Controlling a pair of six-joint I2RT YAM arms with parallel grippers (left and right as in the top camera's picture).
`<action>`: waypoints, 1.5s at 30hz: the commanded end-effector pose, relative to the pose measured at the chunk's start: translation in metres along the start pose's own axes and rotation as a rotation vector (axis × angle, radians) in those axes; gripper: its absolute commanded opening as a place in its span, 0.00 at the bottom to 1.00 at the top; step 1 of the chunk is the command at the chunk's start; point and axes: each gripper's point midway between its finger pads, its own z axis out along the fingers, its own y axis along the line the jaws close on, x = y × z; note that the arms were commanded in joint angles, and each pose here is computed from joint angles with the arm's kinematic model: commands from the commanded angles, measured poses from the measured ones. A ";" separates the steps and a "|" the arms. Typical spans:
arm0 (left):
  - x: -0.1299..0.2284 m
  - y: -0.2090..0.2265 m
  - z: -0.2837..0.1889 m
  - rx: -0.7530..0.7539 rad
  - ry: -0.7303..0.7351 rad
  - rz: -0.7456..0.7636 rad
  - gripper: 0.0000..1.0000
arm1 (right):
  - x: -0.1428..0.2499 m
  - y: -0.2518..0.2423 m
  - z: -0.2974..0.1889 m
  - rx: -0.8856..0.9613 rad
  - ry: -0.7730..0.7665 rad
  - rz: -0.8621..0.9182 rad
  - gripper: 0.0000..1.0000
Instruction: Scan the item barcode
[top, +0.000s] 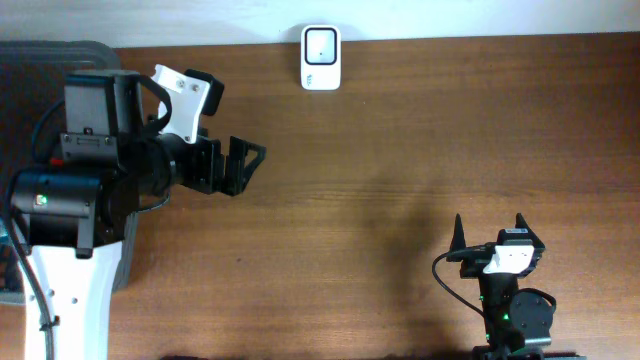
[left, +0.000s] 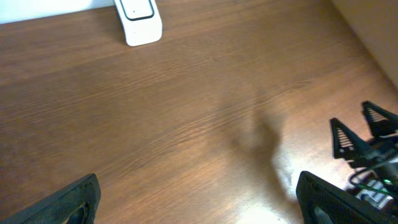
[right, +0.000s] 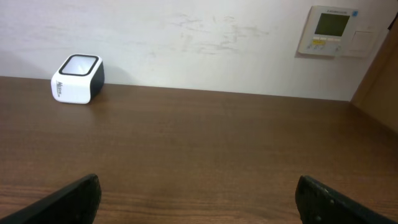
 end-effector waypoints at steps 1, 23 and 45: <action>-0.001 -0.018 0.007 0.098 0.016 0.007 0.99 | 0.004 -0.001 0.000 0.009 0.007 -0.001 0.98; -0.031 -0.003 0.048 -0.286 0.004 0.064 0.99 | 0.004 -0.001 0.000 0.009 0.007 -0.001 0.98; 0.043 0.295 -0.171 -0.981 -0.401 -0.928 0.99 | 0.004 -0.001 0.000 0.009 0.007 -0.001 0.98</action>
